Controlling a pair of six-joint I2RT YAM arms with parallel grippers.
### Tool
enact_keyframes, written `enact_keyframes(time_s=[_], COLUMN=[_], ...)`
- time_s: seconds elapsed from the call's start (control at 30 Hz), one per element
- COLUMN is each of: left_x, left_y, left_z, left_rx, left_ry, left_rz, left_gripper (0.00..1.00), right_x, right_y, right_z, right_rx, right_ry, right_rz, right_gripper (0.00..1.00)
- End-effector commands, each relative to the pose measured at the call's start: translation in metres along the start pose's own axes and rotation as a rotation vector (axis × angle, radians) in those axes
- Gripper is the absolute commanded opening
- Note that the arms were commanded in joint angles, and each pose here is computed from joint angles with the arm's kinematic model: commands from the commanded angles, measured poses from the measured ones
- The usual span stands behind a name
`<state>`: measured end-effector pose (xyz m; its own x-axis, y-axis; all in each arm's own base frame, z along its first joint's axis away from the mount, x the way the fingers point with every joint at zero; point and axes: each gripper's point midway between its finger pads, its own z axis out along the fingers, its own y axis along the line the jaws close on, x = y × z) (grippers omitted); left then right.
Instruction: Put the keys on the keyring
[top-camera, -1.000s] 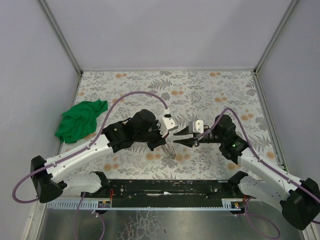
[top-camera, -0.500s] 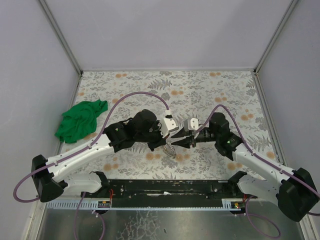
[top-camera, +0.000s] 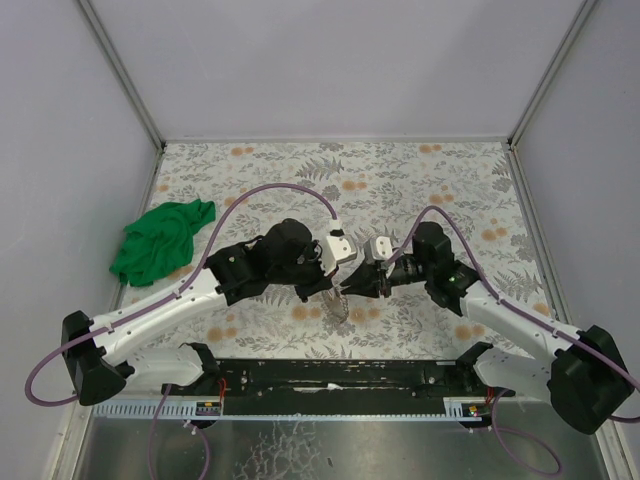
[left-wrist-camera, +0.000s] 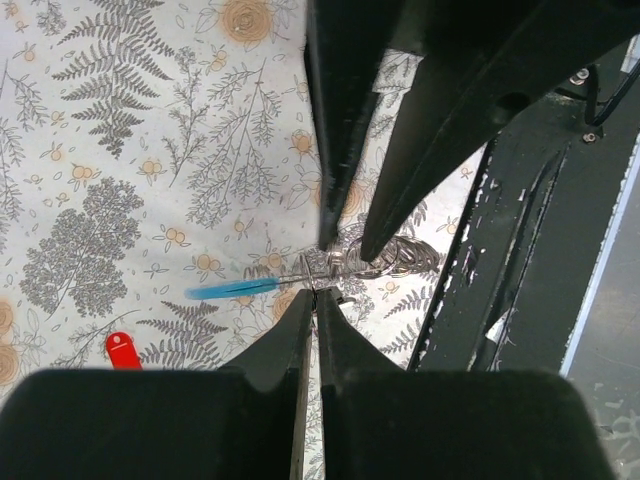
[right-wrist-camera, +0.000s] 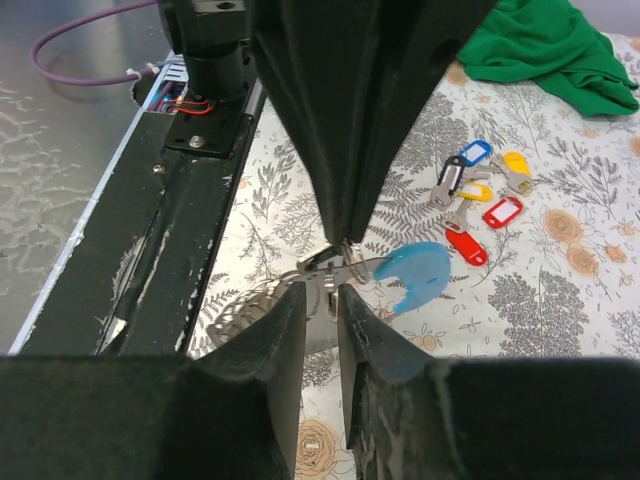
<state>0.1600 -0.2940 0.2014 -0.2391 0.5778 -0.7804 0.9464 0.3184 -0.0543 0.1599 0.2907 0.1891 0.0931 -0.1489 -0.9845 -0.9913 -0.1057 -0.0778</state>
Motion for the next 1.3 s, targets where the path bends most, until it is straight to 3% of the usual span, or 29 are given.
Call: enact_keyframes(time_s=[0.0,0.23,0.47,0.97,1.17,1.27], left_x=[-0.022,-0.023,-0.025,-0.029,-0.03,-0.032], left_y=[0.01,0.012,0.002,-0.006,-0.007,-0.006], left_z=[-0.004,-0.003,-0.003,0.001,0.002,0.003], left_rx=[-0.064,-0.071,-0.014,0.043,0.05,0.047], left_ry=[-0.08,-0.082,-0.094,-0.096,-0.094,-0.101], left_rz=[0.021,0.011,0.032,0.044,0.047,0.047], left_gripper=[0.0,0.0,0.0,0.0,0.0,0.0], right_x=[-0.029,-0.031,-0.041,-0.033,-0.032,-0.03], right_y=[0.013,0.025,-0.012,-0.021,-0.019,-0.018], right_z=[-0.005,-0.014,-0.012,0.005,0.008,0.009], right_rx=[-0.08,-0.076,0.096,0.02,-0.009,-0.021], right_ry=[-0.04,-0.034,-0.066,-0.076,-0.084,-0.082], right_rz=[-0.062,-0.123,-0.192,-0.155,-0.138,-0.129], right_gripper=[0.22,0.18,0.31,0.29,0.23,0.12])
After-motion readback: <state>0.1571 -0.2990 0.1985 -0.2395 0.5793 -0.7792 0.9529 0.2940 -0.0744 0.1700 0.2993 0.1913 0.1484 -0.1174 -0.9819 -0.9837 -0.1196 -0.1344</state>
